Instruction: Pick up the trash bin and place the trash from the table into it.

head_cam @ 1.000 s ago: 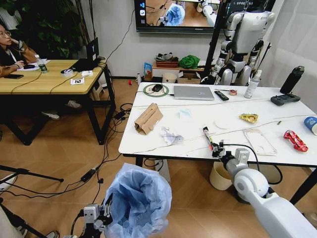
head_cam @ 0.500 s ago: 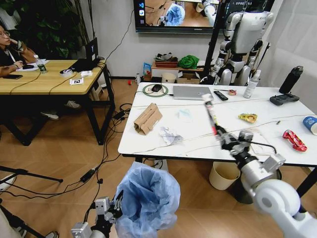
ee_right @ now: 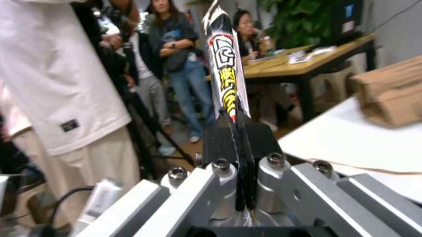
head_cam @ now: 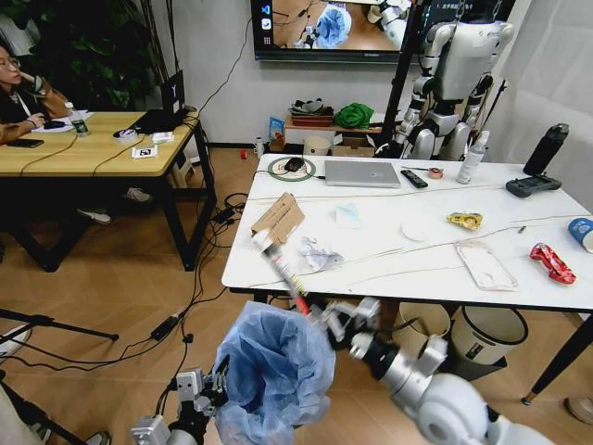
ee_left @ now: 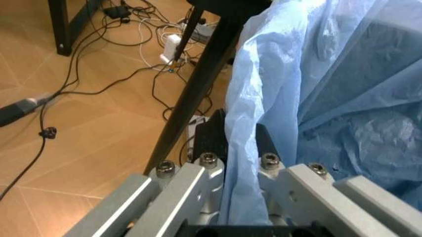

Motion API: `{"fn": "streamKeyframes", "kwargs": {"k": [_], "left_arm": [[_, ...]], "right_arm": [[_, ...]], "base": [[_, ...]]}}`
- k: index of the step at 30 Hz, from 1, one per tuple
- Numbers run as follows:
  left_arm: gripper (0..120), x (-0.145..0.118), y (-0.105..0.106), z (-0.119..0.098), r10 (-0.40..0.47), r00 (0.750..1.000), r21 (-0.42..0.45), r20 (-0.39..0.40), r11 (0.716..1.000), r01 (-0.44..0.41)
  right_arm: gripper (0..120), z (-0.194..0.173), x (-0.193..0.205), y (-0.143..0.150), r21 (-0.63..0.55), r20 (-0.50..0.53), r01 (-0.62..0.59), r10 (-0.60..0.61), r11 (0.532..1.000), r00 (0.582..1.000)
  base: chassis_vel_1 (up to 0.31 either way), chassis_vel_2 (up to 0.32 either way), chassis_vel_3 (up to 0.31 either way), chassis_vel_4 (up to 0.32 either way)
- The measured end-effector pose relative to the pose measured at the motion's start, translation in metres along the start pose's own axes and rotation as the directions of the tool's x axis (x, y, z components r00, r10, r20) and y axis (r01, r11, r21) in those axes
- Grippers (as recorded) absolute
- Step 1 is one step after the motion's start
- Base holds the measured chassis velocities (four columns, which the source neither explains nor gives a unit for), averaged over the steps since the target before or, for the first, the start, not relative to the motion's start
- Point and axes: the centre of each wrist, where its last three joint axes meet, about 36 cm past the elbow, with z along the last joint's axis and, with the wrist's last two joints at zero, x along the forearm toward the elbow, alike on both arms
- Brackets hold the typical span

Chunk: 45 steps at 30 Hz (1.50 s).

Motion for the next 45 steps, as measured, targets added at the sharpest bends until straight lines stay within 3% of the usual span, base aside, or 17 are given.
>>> {"fn": "streamKeyframes", "kwargs": {"k": [17, 45], "left_arm": [[0, 0.005, -0.002, -0.001, -0.018, 1.000, 0.007, 0.009, 1.000, 0.018], [0, 0.003, -0.001, -0.001, -0.018, 1.000, 0.008, 0.014, 1.000, 0.018]], "right_arm": [[0, 0.028, -0.013, 0.014, 0.012, -0.099, 0.025, -0.024, 1.000, 0.995], [0, 0.032, -0.010, 0.018, 0.010, -0.103, 0.014, -0.013, 1.000, 0.995]], "base": [[0.000, 0.000, 0.000, 0.000], [0.000, 0.000, 0.000, 0.000]]}}
